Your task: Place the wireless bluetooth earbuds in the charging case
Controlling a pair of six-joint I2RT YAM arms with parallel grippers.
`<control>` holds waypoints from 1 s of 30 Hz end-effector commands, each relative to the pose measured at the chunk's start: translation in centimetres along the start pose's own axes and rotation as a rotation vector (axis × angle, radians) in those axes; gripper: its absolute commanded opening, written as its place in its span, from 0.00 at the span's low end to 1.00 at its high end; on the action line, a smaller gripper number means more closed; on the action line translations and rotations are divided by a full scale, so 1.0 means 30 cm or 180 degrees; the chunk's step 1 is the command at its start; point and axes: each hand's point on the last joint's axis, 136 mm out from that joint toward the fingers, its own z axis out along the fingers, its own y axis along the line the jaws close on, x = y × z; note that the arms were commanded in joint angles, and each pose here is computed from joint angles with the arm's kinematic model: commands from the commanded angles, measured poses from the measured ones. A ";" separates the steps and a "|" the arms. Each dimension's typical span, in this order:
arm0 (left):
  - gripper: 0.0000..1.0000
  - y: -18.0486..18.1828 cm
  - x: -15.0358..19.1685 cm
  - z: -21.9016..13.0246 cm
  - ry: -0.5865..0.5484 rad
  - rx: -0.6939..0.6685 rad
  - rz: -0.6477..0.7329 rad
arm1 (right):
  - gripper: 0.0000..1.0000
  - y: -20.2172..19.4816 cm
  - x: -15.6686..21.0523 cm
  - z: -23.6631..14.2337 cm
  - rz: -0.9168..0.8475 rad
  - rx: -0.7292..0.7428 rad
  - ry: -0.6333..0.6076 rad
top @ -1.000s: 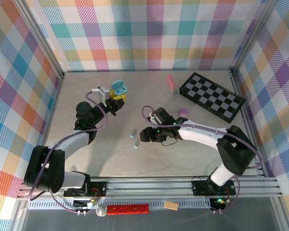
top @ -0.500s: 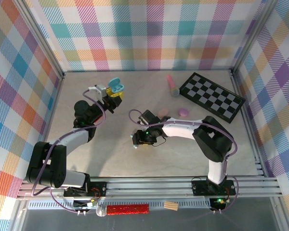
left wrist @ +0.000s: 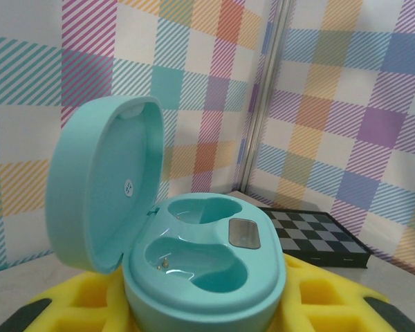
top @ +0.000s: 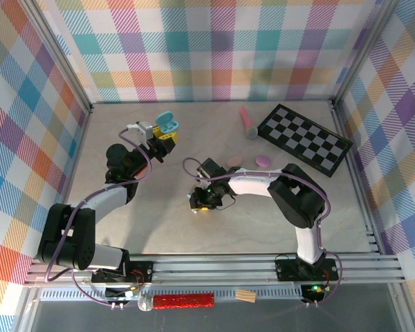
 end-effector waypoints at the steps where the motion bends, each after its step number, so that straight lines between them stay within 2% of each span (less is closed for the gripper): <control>1: 0.34 -0.011 -0.087 0.007 -0.0209 0.0113 0.0139 | 0.30 0.016 0.010 0.030 0.0020 -0.0061 0.0105; 8: 0.35 -0.017 -0.086 0.007 -0.0205 0.0148 0.0131 | 0.23 0.010 0.008 0.038 0.0025 -0.0002 0.0148; 16: 0.35 -0.045 -0.084 -0.001 -0.0165 0.0251 0.0141 | 0.21 -0.002 0.016 -0.074 -0.0312 0.0014 0.0149; 20: 0.35 -0.060 -0.086 -0.017 -0.0159 0.0268 0.0158 | 0.21 -0.107 0.044 -0.150 -0.0450 0.0165 0.0271; 25: 0.34 -0.080 -0.084 -0.039 -0.0141 0.0282 0.0153 | 0.23 -0.199 0.081 -0.244 -0.0356 0.0006 0.0428; 30: 0.35 -0.093 -0.088 -0.056 -0.0140 0.0264 0.0149 | 0.23 -0.317 0.124 -0.269 -0.0228 0.0283 0.0635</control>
